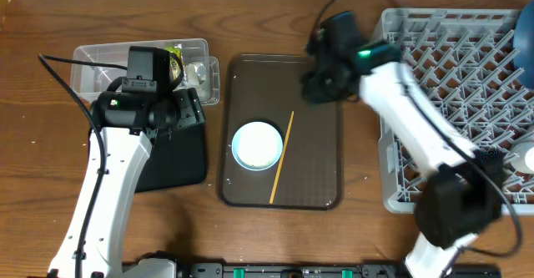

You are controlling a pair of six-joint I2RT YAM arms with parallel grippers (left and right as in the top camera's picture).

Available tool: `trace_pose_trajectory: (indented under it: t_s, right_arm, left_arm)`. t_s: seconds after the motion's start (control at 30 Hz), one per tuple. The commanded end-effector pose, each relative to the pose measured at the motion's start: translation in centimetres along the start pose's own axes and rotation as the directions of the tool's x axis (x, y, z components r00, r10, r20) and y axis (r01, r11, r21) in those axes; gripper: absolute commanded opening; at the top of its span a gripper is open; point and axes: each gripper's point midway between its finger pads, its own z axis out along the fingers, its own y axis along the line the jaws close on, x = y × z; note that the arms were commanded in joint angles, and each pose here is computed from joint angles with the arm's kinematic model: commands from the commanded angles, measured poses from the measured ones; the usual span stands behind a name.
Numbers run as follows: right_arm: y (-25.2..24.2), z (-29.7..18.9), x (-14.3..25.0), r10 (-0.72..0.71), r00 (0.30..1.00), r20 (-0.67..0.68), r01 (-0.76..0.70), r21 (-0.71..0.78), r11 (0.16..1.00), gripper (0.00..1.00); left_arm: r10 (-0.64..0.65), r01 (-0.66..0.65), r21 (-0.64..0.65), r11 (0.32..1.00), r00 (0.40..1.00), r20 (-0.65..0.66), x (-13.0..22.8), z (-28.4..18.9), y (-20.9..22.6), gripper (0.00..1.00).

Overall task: Sort waste into correct bins and load items into the dishwasher rack
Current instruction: 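Return the right gripper to the tray and grasp the second chopstick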

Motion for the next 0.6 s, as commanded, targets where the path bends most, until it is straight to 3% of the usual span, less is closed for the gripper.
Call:
trace_pose_trajectory:
  t_s: [0.0,0.5,0.57]
  right_arm:
    - [1.1,3.6,1.3,0.101,0.992,-0.070,-0.099,0.020,0.995,0.56]
    - [2.3,11.8,6.4,0.141,0.956,-0.258,-0.112,0.123,0.986,0.52]
    - [2.4,12.1,6.8,0.142,0.953,-0.269,-0.111,0.128,0.986,0.46]
  left_arm:
    - [-0.005,0.005,-0.016,1.000,1.000,-0.004,0.1,0.1,0.4,0.79]
    - [-0.005,0.005,-0.016,1.000,1.000,-0.004,0.1,0.1,0.4,0.79]
    - [-0.005,0.005,-0.016,1.000,1.000,-0.004,0.1,0.1,0.4,0.79]
